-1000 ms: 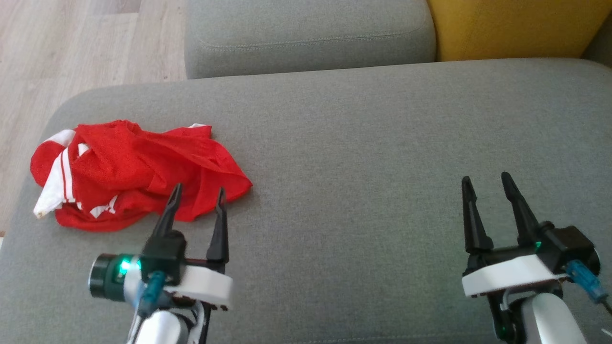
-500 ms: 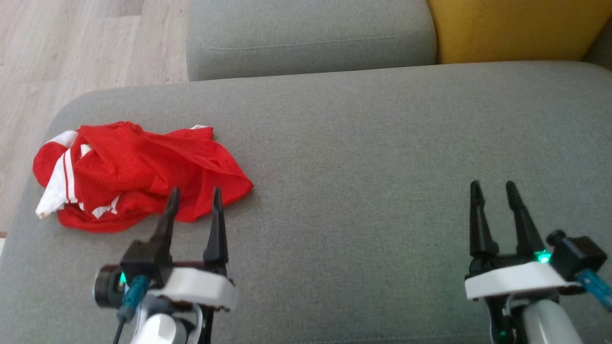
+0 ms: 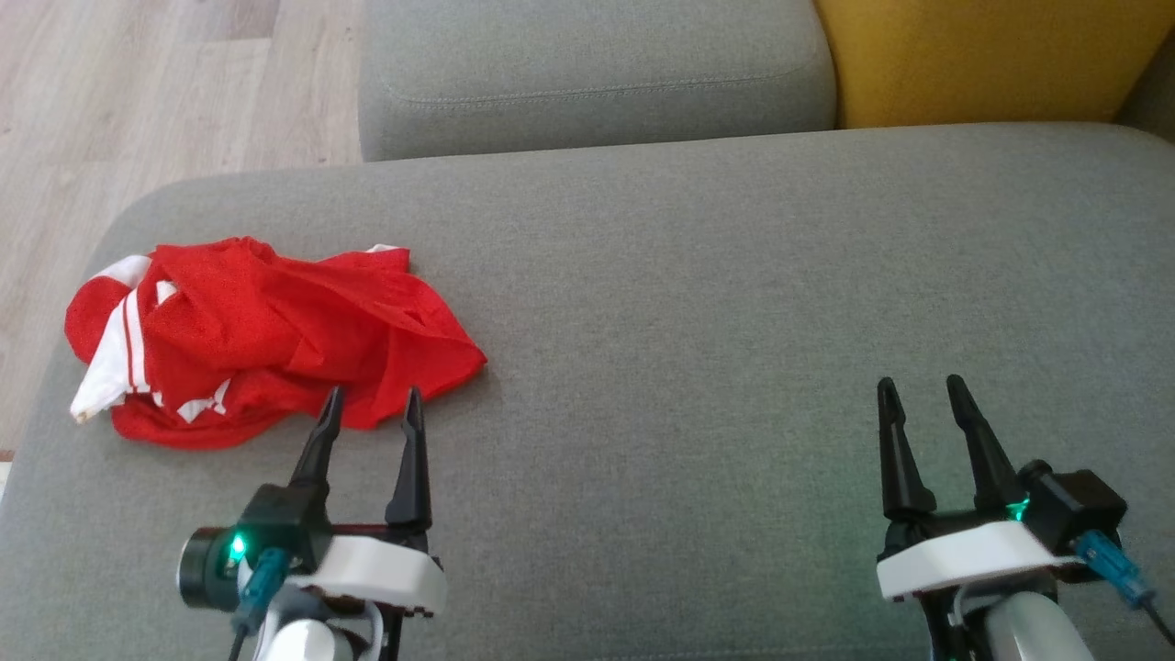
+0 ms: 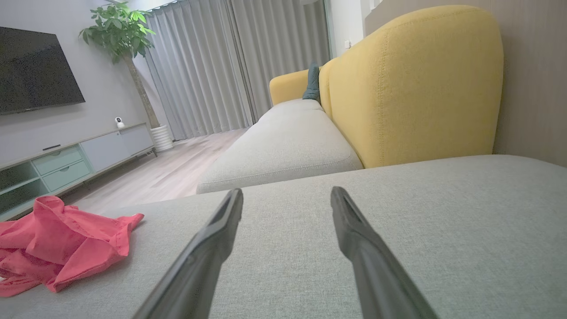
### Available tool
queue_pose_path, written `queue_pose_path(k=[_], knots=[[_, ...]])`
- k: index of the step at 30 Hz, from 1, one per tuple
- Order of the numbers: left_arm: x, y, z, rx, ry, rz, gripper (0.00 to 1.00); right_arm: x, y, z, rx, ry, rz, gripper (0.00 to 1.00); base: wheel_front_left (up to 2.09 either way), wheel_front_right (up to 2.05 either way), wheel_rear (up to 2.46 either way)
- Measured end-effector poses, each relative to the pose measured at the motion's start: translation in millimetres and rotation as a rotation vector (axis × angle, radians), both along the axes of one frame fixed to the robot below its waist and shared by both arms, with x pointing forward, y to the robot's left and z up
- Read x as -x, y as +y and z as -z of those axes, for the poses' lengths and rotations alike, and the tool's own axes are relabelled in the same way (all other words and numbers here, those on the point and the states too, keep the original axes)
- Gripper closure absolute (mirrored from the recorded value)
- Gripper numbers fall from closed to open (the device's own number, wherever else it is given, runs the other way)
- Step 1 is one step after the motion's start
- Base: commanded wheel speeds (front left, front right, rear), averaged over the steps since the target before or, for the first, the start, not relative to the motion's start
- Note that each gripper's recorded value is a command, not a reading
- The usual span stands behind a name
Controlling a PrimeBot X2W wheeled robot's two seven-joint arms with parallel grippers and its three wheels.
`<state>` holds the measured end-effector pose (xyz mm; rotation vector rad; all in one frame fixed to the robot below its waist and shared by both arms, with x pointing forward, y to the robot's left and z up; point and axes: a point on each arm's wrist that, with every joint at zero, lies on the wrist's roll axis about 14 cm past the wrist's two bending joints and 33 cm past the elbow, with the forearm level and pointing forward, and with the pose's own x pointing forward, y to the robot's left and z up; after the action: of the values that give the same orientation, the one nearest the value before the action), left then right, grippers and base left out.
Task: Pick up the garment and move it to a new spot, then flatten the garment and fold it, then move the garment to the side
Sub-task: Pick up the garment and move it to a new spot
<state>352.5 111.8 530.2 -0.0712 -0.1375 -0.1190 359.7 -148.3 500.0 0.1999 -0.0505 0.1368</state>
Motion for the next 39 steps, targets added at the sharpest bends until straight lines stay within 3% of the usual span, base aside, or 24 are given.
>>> queue_pose_path(k=[13,25,39], knots=[[5,20,-1,-0.001,-0.007,-0.053,0.00,-5,19,3,-0.036,0.016,-0.053,0.00,0.00,0.00,0.00],[42,94,-2,-0.006,-0.022,-0.284,0.00,-13,100,-1,-0.057,0.019,-0.293,0.00,0.00,0.00,0.00],[94,144,5,-0.007,-0.015,-0.472,0.00,2,177,-2,-0.066,0.036,-0.529,0.00,0.00,0.00,0.00]])
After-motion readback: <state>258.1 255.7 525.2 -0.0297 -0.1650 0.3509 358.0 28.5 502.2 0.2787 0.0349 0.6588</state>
